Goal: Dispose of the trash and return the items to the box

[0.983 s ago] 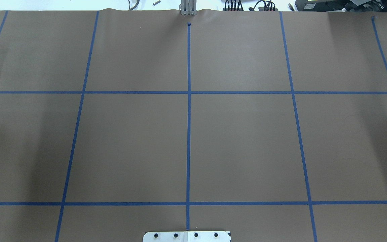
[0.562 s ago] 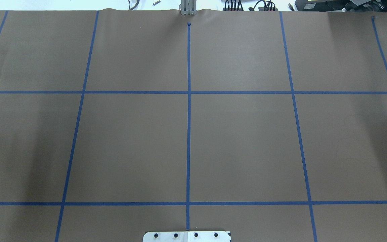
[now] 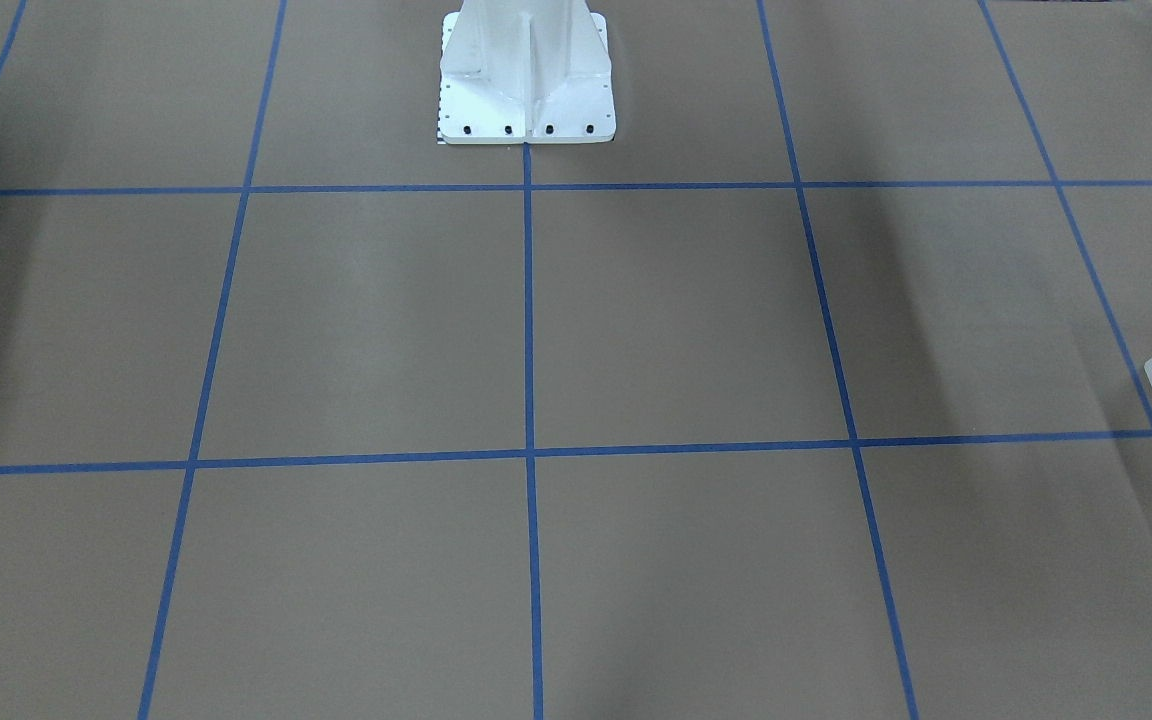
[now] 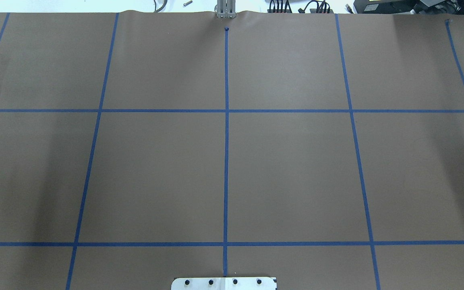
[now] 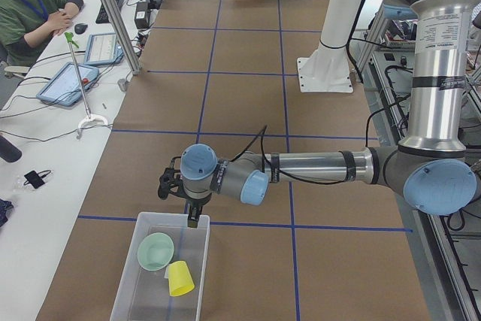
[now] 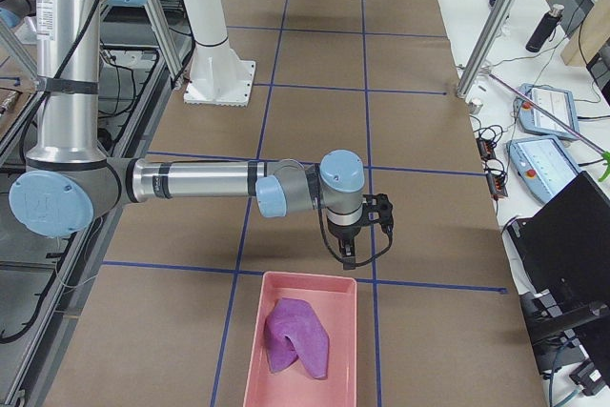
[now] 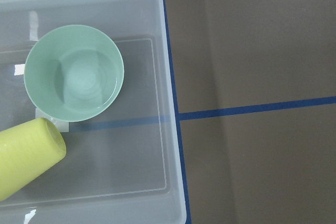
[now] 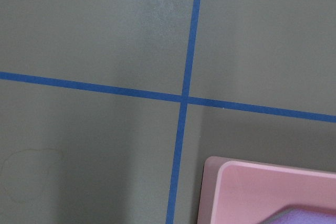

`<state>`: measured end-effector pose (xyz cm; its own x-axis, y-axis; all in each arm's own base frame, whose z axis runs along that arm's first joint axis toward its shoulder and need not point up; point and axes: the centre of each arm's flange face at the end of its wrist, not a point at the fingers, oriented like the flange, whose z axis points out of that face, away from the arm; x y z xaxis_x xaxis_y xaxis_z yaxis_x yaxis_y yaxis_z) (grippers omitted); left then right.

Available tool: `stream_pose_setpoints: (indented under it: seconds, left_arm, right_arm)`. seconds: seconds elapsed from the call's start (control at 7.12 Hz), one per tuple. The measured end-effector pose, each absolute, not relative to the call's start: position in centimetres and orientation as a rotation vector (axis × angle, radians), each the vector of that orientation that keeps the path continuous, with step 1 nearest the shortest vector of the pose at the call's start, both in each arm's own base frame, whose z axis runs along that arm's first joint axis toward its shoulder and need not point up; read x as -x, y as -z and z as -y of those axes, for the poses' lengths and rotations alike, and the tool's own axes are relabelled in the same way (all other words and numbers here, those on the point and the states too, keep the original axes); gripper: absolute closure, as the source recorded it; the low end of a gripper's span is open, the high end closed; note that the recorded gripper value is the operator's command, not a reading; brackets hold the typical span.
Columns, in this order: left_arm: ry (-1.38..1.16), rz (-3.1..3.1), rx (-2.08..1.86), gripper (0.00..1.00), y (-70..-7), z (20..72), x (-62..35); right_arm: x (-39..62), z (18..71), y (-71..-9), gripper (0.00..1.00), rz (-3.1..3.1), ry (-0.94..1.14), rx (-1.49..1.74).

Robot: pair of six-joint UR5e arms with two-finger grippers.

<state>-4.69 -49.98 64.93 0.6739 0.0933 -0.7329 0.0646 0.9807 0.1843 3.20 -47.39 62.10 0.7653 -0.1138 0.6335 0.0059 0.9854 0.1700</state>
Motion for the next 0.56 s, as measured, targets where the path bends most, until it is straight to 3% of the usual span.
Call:
stream_pose_setpoints:
  seconds: [0.56]
  left_arm:
    - [0.016,-0.831,-0.189,0.02,-63.9,46.9,5.9]
  right_arm:
    - [-3.2,47.4,-62.4,0.0,0.696,0.065,-0.157]
